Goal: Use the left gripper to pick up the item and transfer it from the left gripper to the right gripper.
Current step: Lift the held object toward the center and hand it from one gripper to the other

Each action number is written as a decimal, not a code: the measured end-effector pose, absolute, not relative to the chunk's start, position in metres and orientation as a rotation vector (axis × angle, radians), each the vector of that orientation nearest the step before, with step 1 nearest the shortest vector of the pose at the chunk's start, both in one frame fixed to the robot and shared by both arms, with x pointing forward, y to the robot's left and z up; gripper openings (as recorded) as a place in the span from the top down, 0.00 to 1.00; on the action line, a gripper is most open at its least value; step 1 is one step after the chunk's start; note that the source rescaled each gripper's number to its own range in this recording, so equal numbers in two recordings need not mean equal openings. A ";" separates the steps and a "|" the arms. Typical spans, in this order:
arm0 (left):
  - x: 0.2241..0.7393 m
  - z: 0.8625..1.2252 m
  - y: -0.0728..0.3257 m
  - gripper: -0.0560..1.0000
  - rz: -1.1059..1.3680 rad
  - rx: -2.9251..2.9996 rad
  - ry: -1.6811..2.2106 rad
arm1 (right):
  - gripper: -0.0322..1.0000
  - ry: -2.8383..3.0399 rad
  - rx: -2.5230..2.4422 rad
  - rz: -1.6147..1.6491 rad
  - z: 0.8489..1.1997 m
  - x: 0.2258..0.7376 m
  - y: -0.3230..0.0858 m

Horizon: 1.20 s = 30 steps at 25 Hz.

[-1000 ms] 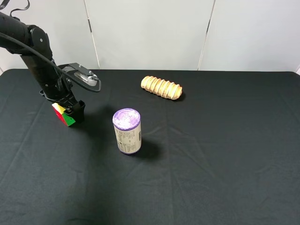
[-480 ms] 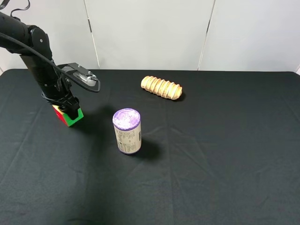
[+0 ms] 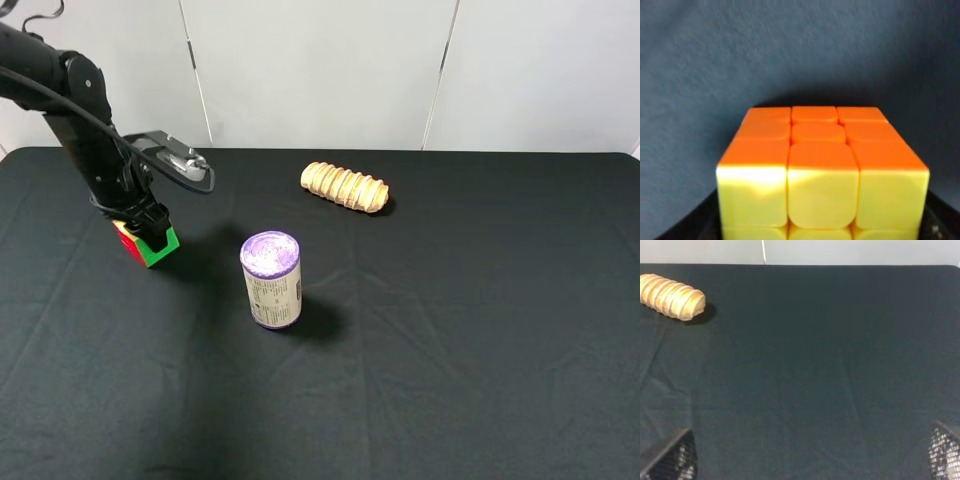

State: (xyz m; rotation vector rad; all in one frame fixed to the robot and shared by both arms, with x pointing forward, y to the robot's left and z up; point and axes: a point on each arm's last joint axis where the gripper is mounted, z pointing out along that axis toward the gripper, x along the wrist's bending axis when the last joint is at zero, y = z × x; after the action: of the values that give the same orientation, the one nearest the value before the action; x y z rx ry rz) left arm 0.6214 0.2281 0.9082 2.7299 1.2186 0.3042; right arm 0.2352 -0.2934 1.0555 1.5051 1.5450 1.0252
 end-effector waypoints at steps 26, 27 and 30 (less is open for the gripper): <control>0.580 1.071 0.200 0.95 0.092 2.218 1.260 | 0.00 1.546 1.506 1.025 1.055 0.235 -0.293; 0.579 1.072 0.198 0.95 0.061 2.203 1.247 | 0.00 1.546 1.506 1.025 1.055 0.235 -0.293; 0.574 1.076 0.186 0.95 -0.003 2.188 1.178 | 0.00 1.546 1.506 1.025 1.055 0.235 -0.293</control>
State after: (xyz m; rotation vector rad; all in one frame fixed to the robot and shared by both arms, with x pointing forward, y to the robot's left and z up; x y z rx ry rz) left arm 0.5736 0.1862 1.0759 2.1877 1.1779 -0.0028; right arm 0.2352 -0.2934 1.0554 1.5058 1.5458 1.0246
